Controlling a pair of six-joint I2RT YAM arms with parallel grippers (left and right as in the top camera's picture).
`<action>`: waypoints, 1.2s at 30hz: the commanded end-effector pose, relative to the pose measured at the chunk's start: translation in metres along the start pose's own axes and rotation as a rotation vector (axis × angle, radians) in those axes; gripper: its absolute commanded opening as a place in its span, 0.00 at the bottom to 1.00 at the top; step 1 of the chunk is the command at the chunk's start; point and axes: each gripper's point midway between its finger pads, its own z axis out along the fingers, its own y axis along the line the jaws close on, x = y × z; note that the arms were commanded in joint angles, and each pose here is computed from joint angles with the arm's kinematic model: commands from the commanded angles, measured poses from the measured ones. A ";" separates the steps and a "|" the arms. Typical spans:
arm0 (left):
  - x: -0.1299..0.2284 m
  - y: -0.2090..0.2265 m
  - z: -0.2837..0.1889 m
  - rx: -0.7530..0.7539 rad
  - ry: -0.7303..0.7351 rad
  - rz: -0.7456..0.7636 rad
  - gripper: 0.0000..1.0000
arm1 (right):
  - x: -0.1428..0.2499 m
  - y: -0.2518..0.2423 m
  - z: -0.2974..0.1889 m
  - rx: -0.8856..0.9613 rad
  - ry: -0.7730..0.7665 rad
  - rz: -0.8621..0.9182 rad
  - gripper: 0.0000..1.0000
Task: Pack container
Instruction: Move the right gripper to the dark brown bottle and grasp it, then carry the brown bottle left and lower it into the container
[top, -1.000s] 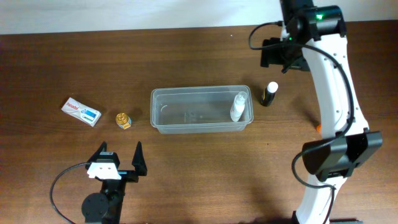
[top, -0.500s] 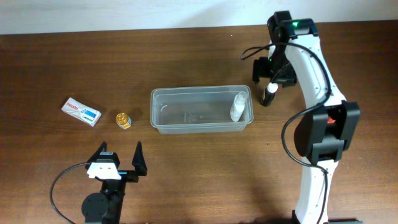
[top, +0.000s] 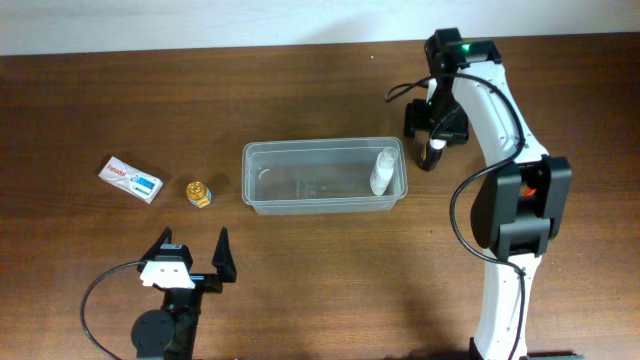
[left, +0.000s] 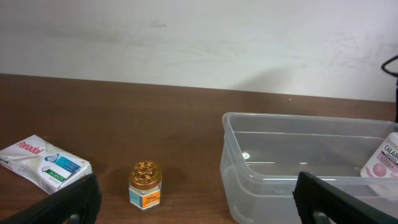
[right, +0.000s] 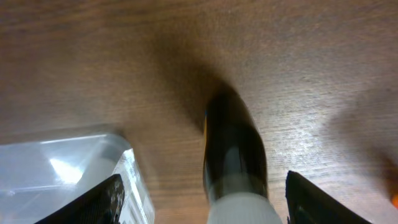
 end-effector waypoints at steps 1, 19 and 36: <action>0.001 0.001 0.000 -0.002 0.000 0.016 0.99 | 0.008 -0.009 0.018 -0.007 0.051 0.035 0.73; 0.001 0.001 0.000 -0.002 0.000 0.016 0.99 | 0.006 -0.023 0.027 -0.019 0.054 0.041 0.33; 0.001 0.001 0.000 -0.002 0.000 0.016 0.99 | 0.008 -0.023 0.004 -0.018 0.062 0.018 0.21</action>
